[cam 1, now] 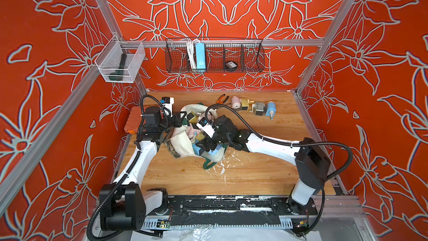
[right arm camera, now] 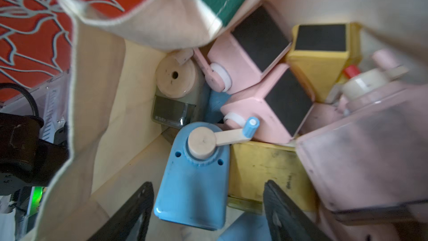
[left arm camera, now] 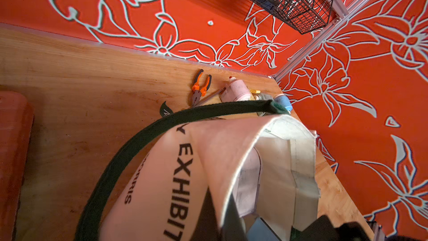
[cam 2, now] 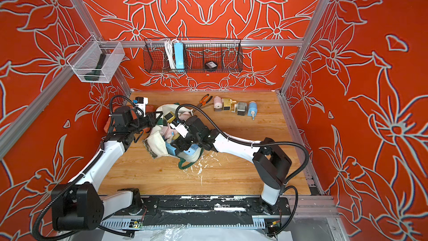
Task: Take out the pencil sharpeners from the tote bags
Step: Pick up the pencil sharpener from the canvas bag.
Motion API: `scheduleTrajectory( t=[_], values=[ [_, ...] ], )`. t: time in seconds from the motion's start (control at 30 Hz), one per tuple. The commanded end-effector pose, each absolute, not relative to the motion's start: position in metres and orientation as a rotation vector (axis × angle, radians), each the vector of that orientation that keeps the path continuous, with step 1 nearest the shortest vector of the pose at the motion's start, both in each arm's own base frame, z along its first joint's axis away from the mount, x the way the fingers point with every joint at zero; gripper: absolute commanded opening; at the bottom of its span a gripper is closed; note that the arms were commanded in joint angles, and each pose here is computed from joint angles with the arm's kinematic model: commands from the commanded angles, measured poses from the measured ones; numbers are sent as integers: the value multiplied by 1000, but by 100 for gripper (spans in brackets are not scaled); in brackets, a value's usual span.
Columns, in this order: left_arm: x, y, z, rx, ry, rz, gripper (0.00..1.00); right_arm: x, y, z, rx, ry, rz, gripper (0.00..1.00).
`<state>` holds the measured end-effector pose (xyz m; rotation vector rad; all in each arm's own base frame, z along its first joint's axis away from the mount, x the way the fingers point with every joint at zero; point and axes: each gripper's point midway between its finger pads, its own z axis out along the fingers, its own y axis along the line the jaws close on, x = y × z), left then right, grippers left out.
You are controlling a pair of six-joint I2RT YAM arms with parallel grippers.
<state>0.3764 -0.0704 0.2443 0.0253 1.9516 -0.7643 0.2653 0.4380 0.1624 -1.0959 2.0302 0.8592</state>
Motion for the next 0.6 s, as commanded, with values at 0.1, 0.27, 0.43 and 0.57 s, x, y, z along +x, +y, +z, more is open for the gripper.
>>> scheduleTrajectory(
  t=[0.1, 0.27, 0.43, 0.57],
  values=[
    [375, -73, 255, 48, 1918, -768, 0, 243, 444, 123, -1148, 2215, 867, 76],
    [376, -73, 254, 46, 1921, -770, 0, 234, 441, 106, -1193, 2261, 812, 76],
    [376, -73, 254, 45, 1921, -768, 0, 247, 435, 96, -1139, 2317, 699, 64],
    [376, -73, 254, 43, 1923, -769, 0, 247, 438, 101, -1116, 2327, 721, 53]
  ],
)
